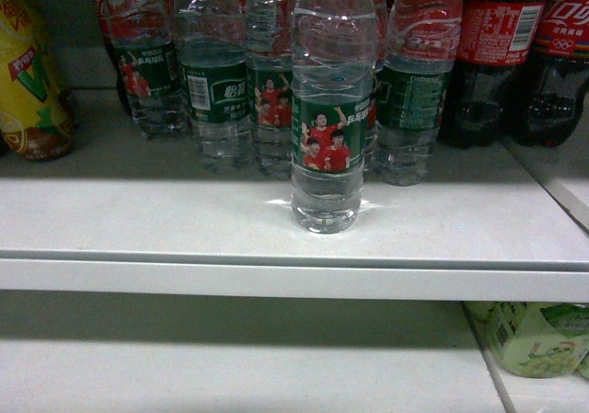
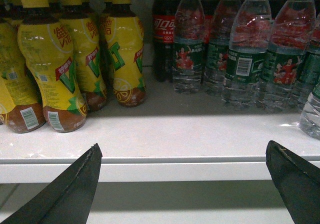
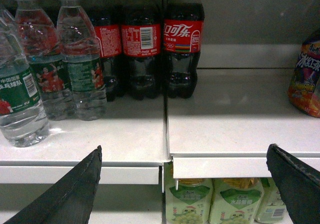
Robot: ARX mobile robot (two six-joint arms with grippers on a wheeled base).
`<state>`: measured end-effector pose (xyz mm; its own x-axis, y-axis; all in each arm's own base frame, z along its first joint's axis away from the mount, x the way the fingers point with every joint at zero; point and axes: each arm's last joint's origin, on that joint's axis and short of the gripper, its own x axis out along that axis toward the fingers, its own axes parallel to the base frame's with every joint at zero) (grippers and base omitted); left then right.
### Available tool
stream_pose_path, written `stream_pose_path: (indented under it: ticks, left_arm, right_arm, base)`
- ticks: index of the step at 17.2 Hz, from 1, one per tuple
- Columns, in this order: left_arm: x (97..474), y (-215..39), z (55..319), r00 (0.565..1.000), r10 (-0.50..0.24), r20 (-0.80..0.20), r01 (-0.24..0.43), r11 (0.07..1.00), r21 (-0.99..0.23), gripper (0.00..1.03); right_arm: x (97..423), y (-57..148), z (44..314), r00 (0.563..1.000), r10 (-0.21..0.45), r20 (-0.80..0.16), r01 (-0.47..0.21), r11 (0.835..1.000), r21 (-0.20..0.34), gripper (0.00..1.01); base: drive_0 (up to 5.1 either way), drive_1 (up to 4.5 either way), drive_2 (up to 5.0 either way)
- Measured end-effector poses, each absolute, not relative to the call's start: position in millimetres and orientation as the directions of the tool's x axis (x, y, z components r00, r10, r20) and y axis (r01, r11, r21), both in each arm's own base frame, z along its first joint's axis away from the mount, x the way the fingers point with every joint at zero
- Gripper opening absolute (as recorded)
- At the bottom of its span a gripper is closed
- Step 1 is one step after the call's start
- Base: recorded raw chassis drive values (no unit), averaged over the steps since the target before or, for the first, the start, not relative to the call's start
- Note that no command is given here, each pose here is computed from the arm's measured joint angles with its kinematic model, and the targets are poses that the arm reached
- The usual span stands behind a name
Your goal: Move water from second to third shelf
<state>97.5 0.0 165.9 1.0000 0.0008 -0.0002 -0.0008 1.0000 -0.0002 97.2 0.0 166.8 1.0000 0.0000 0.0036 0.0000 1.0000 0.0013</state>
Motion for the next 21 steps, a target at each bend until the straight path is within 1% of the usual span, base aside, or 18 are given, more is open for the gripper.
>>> stream_pose_path:
  ticks: [21]
  left_arm:
    - [97.5,0.0,165.9,1.000,0.001,0.000,-0.001,1.000,0.000,0.98]
  right_arm:
    - [97.2,0.0,166.8,1.000,0.000,0.004,0.000,1.000,0.001,0.98]
  base:
    - [0.0,0.00,0.0]
